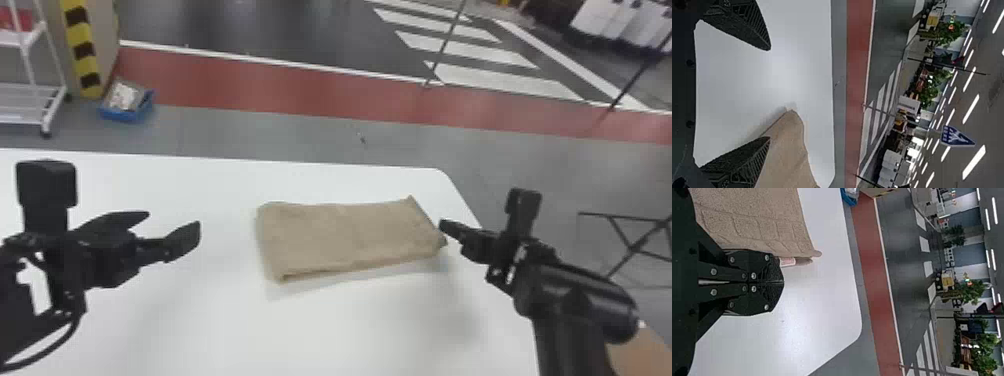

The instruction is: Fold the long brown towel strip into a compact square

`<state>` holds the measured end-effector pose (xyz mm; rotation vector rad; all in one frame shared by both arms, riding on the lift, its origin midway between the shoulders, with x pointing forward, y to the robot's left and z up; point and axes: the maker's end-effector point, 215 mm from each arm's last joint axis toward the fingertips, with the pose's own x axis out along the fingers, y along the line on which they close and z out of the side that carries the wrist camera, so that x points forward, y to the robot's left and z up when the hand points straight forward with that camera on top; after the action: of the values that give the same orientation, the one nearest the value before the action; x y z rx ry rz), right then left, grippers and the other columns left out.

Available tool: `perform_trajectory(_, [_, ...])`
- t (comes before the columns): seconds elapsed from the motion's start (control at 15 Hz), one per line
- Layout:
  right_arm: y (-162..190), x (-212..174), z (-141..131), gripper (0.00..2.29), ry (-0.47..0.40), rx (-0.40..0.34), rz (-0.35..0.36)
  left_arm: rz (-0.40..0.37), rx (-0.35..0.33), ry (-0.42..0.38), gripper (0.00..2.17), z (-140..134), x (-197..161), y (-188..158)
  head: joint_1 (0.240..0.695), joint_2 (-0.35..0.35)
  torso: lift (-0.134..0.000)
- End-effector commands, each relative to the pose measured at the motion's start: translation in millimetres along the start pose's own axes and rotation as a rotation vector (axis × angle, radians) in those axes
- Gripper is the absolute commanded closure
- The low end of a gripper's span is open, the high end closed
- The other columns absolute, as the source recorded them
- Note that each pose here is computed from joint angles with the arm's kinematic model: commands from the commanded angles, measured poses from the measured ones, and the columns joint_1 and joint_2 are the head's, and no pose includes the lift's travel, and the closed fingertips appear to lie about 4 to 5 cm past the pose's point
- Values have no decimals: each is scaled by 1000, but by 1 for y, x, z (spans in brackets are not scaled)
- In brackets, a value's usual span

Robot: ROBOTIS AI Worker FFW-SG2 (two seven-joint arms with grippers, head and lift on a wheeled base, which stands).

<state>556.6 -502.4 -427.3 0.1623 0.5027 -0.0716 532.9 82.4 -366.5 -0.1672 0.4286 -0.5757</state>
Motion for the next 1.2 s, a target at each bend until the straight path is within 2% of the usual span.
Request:
perform_trajectory(0.0, [-1,9,-7,2013,24,1,-4,-1,-1,-3,70,2,-2,2,695,-350,-124])
perform_trajectory(0.27, [24,18,-14,2013,53,-27,50,3,1,-9,70,4,-3,4,695,-350,-124])
perform_trajectory(0.6, [75,28,-30,2013,87,-23,137,15,-2,-21,70,10,-6,12,695,-348,-124])
perform_trajectory(1.13, [152,13,-28,2013,95,28,249,17,-1,-34,70,16,-7,15,695,-268,-124])
